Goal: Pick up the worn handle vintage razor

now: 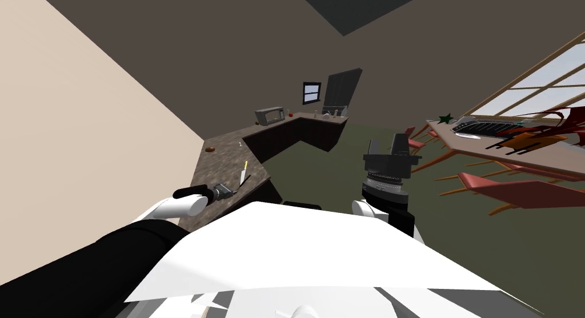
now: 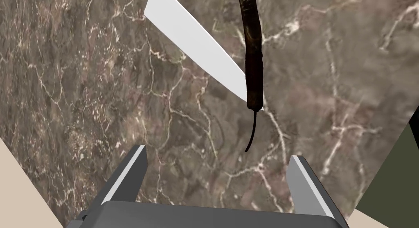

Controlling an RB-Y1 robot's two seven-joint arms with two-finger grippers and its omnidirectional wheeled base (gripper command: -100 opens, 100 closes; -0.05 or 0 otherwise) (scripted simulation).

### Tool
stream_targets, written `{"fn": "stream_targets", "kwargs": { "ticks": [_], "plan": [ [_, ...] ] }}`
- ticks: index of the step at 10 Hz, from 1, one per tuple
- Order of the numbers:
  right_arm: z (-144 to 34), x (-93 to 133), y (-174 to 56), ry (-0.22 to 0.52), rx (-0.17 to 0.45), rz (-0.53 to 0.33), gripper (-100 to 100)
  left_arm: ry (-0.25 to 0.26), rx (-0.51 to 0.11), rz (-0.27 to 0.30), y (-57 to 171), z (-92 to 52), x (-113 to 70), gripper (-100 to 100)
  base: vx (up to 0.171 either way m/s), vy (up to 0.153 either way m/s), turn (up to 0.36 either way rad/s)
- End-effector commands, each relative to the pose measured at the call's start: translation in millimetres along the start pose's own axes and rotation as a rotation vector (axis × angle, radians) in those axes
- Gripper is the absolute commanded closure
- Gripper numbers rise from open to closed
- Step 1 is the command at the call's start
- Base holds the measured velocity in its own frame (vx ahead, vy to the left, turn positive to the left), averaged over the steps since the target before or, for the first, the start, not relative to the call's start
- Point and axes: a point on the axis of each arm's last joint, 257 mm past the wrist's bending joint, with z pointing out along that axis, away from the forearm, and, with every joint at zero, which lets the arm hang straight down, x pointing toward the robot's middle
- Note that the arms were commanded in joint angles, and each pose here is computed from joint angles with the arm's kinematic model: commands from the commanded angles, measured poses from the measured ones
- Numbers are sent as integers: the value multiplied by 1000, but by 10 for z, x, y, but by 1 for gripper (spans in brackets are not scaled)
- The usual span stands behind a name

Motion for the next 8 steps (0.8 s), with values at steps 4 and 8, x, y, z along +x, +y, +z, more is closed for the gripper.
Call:
{"fn": "stream_targets", "kwargs": {
  "ticks": [4,8],
  "plan": [
    [0,0,0,0,0,0,0,-94,-98,-98,117,-28,-209,-100,60,-2,-60],
    [0,0,0,0,0,0,0,-167,-171,-158,222,-79,-328,-100,69,-1,-46]
  ]
}}
